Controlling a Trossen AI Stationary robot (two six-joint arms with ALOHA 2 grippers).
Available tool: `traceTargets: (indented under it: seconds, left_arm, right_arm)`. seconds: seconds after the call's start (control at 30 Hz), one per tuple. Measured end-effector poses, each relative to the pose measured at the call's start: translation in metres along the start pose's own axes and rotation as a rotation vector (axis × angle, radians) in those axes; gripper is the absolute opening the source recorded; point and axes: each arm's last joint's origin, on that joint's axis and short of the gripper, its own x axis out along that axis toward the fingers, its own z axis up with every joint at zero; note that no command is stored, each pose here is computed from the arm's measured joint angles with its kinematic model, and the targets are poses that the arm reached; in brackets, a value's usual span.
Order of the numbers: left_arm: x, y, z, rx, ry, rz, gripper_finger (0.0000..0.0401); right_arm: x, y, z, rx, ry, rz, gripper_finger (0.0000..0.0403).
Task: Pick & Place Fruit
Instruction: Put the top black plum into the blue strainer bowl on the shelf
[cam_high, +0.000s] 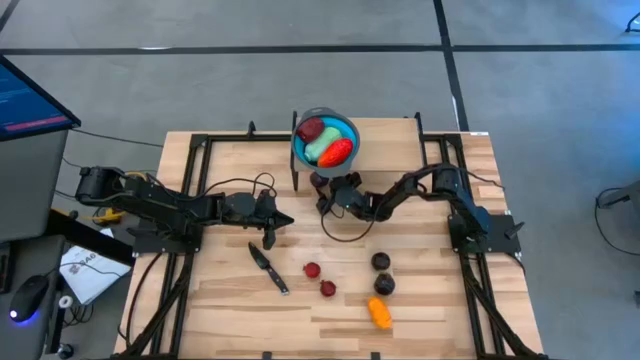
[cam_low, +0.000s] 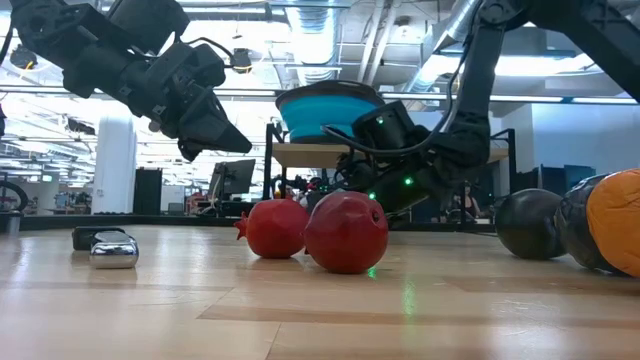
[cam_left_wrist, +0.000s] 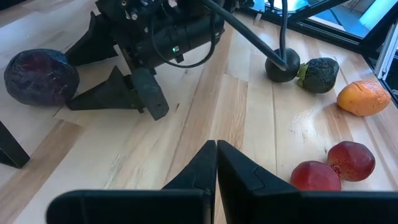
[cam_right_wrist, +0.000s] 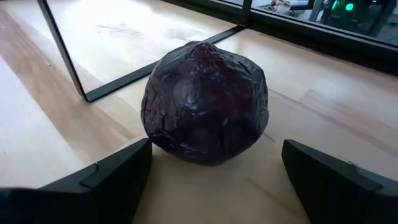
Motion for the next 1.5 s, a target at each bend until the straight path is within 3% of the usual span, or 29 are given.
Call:
traceTargets:
  seconds: [0.77, 1.13, 1.33, 1.5]
  left_arm:
    - [0.0, 0.0, 0.0, 0.0, 0.0, 0.0, 0.0008]
    - [0.0, 0.0, 0.0, 0.0, 0.0, 0.0, 0.0008]
    - [0.0, 0.0, 0.0, 0.0, 0.0, 0.0, 0.0008]
    - [0.0, 0.0, 0.0, 0.001, 0.0, -0.001, 0.0008]
  right_arm:
    - [0.005, -0.006, 0.006, 0.012, -0.044, -0.019, 0.0365]
    - [0.017, -0.003, 0.015, 0.056, 0.034, -0.011, 0.0371]
    - [0.015, -0.001, 0.016, 0.198, -0.006, -0.068, 0.0368]
    - [0.02, 0.003, 0.01, 0.197, -0.05, -0.143, 0.0361]
